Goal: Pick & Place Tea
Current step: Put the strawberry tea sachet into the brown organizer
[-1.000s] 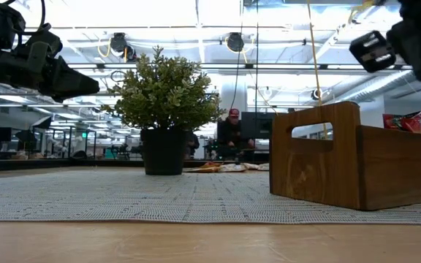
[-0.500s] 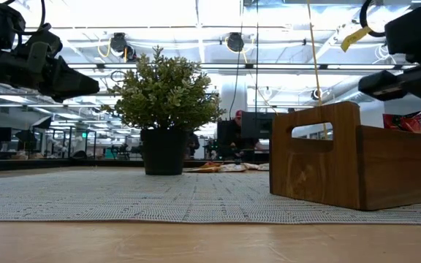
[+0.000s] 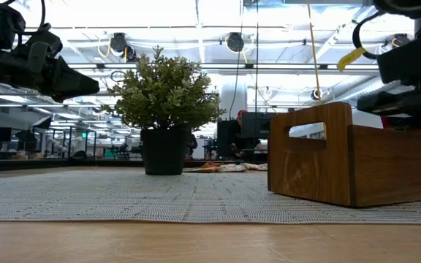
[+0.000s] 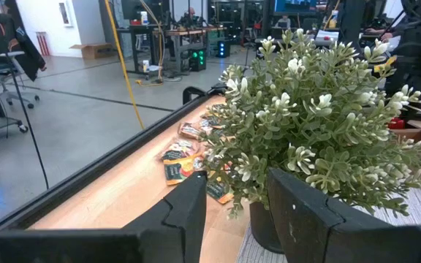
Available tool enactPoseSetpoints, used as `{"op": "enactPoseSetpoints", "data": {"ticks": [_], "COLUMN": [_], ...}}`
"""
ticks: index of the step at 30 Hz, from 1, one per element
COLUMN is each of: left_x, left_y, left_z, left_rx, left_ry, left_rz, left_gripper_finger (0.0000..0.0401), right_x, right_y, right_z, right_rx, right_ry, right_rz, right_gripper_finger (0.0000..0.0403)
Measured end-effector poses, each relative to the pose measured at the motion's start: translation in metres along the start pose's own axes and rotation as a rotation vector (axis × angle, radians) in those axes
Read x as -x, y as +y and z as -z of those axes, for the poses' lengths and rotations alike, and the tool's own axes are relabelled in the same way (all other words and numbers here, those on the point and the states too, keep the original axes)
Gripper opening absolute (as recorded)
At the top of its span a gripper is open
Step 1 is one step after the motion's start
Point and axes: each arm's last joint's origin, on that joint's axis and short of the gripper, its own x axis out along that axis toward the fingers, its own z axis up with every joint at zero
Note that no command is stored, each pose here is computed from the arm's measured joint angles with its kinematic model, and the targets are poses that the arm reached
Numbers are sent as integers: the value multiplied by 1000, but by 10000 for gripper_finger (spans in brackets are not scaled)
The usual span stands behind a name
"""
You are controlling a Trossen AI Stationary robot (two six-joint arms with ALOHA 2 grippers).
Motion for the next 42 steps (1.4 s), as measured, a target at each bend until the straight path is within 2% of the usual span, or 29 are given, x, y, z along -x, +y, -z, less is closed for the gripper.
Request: {"op": "enactPoseSetpoints", "data": {"ticks": [16,26,32,42], "left_x": [0,0,0,0], "left_y": [0,0,0,0], "left_z": [0,0,0,0], "left_rx": [0,0,0,0], "left_ry": [0,0,0,0], "left_rz": [1,0,0,0], "left_gripper_finger": [147,147,148,148], "right_x": [9,9,10,41], "right_y": [8,15,14,20], "right_z": [1,-2,-3,-26], "right_rx": [5,23,32,82], "right_ry": [-108,-163,-171,-268], "right_rz": [205,194,242,278], "right_gripper_finger": [0,0,0,0]}}
